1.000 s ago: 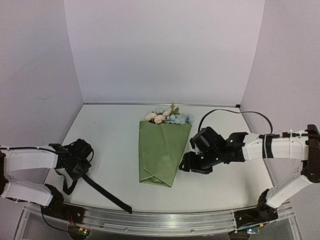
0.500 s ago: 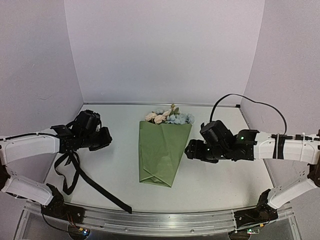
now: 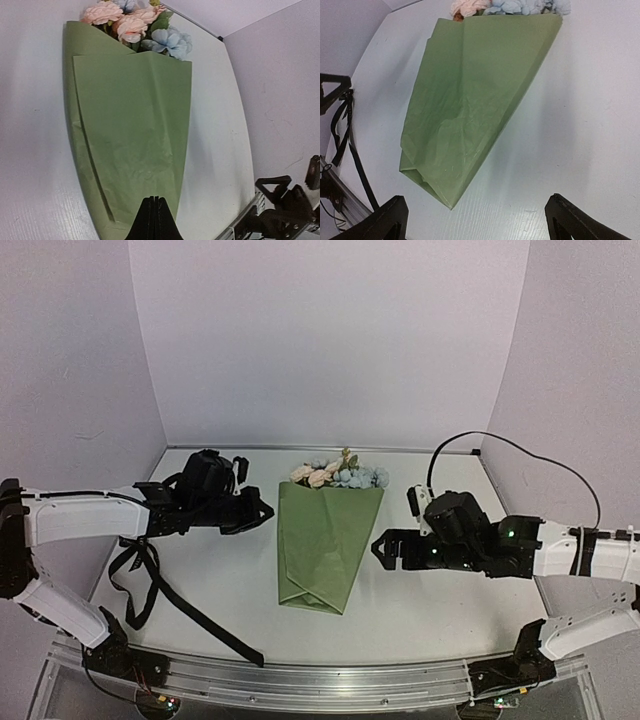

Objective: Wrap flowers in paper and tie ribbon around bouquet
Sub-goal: Pick up the ribbon from the corner of the board.

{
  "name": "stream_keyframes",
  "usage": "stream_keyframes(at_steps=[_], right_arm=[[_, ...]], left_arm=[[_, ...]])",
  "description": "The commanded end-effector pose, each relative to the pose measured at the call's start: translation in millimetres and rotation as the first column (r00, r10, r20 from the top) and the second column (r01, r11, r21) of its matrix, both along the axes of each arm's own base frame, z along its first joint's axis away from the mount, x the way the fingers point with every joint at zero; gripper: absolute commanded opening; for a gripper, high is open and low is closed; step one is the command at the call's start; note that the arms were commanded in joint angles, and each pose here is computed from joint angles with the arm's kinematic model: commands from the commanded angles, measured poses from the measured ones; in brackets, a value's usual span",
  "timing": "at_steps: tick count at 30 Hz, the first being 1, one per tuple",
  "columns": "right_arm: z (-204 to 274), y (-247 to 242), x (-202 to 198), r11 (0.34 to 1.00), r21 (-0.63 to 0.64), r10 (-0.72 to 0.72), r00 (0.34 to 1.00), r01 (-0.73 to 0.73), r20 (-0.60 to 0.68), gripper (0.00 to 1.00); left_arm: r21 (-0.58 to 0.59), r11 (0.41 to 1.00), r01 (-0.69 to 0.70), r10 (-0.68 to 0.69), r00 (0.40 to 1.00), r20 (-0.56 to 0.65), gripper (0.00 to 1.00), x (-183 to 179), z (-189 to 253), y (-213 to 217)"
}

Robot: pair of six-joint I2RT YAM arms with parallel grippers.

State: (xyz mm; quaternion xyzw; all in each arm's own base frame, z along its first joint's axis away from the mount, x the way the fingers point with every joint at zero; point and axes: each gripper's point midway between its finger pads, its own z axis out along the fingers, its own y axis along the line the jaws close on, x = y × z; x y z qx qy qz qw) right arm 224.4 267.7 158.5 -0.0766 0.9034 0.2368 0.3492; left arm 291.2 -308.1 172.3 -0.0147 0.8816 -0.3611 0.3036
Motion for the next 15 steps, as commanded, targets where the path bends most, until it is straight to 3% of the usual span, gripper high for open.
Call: stream_keyframes(at_steps=[1, 3, 6, 7, 11, 15], right_arm=[[9.4, 26.9, -9.5, 0.988, 0.042, 0.143, 0.985, -0.147, 0.096, 0.98], [5.5, 34.5, -14.4, 0.981, 0.033, 0.188, 0.98, -0.19, 0.065, 0.98], [-3.9, 35.5, -18.7, 0.979, 0.0, 0.205, 0.979, -0.205, 0.008, 0.98], [-7.6, 33.6, -19.0, 0.98, -0.009, 0.199, 0.98, -0.199, 0.0, 0.98], [-20.0, 29.3, -20.5, 0.984, -0.018, 0.177, 0.984, -0.178, -0.034, 0.98], [-28.9, 34.1, -27.1, 0.979, -0.006, 0.202, 0.976, -0.203, -0.079, 0.98]], left_arm=[[-0.081, 0.996, -0.045, 0.044, 0.999, -0.011, 0.0, 4.3, 33.9, -6.0], [0.066, 0.963, -0.262, 0.266, 0.961, -0.076, 0.04, 3.6, 5.6, 44.5], [0.203, 0.856, -0.475, 0.505, 0.853, -0.132, 0.34, -19.0, -32.3, 124.6], [0.23, 0.822, -0.521, 0.559, 0.816, -0.147, 0.38, -24.6, -40.9, 148.1], [0.343, 0.692, -0.635, 0.709, 0.688, -0.157, 0.46, -46.1, -68.9, 222.5], [0.453, 0.593, -0.666, 0.788, 0.597, -0.154, 0.56, -55.8, -93.2, 261.6]])
